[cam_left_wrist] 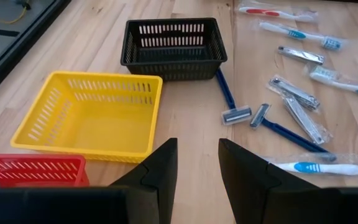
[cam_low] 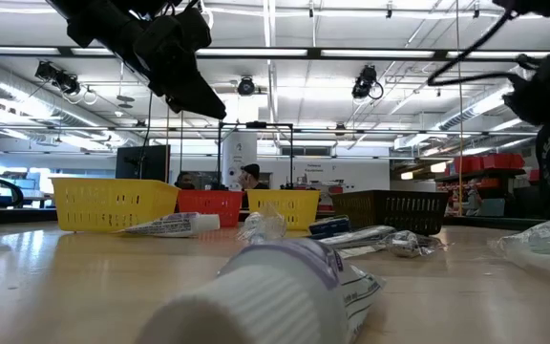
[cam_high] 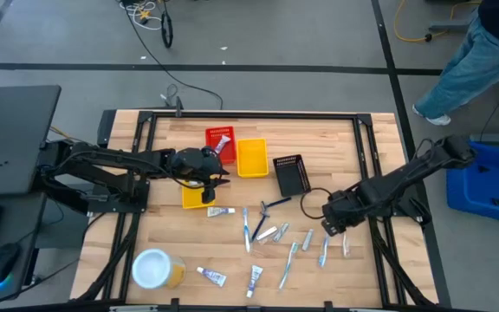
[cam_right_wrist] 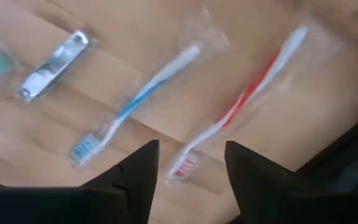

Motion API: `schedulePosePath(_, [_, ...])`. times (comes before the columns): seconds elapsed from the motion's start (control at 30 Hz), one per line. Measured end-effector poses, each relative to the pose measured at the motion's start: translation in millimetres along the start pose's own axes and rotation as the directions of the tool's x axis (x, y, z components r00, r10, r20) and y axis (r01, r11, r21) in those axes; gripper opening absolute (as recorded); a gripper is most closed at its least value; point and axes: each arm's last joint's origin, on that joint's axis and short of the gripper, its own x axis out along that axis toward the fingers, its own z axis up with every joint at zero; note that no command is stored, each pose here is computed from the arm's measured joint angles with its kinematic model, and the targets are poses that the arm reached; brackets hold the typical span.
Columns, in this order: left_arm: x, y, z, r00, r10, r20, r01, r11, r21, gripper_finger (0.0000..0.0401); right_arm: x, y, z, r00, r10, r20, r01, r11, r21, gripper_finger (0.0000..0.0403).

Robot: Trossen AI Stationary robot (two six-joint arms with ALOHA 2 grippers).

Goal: Pick & Place Travel size toiletries
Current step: Put the orange toothbrush into the right yellow bin

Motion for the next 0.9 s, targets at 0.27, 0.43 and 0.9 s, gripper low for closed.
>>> schedulePosePath(0.27, [0.0, 0.0, -1.1, 1.0, -0.002, -0.011, 0.002, 1.0, 0.012, 0.0125, 23.6, -15.6, 1.2, 0.997, -0.051, -0.059, 0.059, 0.988, 0.145, 0.0174])
schedulePosePath(0.43, [0.0, -0.1, -1.2, 1.0, -0.002, -0.012, 0.002, 1.0, 0.009, 0.0125, 32.9, -23.6, 3.0, 0.995, -0.079, -0.06, 0.089, 0.979, 0.185, 0.0178])
schedulePosePath(0.9, [0.1, 0.0, -1.3, 1.0, -0.002, -0.014, 0.002, 1.0, 0.012, 0.0125, 62.2, -44.1, 9.3, 0.996, -0.074, -0.058, 0.084, 0.978, 0.193, 0.0087])
